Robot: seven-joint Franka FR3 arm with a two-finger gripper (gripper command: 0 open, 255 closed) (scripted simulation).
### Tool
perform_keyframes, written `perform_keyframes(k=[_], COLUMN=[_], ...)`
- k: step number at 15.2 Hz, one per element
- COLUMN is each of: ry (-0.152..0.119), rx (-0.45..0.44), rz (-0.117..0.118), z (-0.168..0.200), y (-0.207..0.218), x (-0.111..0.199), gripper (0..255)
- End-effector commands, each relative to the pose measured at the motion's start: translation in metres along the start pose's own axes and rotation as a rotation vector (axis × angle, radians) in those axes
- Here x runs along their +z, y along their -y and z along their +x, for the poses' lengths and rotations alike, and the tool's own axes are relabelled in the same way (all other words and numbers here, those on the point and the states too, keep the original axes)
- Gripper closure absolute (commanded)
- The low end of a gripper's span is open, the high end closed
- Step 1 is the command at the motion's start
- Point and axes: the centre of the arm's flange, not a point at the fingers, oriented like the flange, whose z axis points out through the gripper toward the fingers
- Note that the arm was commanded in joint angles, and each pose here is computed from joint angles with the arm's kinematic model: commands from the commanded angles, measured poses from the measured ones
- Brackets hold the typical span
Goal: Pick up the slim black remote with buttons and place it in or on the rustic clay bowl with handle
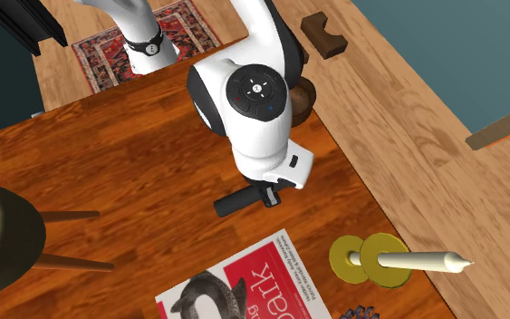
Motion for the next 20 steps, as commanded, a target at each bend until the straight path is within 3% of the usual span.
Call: perform_keyframes(k=[1, 20], ry=[0.001, 0.001], rx=[0.001, 0.001], rz=[0.002, 0.002], z=[-0.001, 0.0], y=[0.0, -0.008], x=[-0.004, -0.104], gripper=[255, 255])
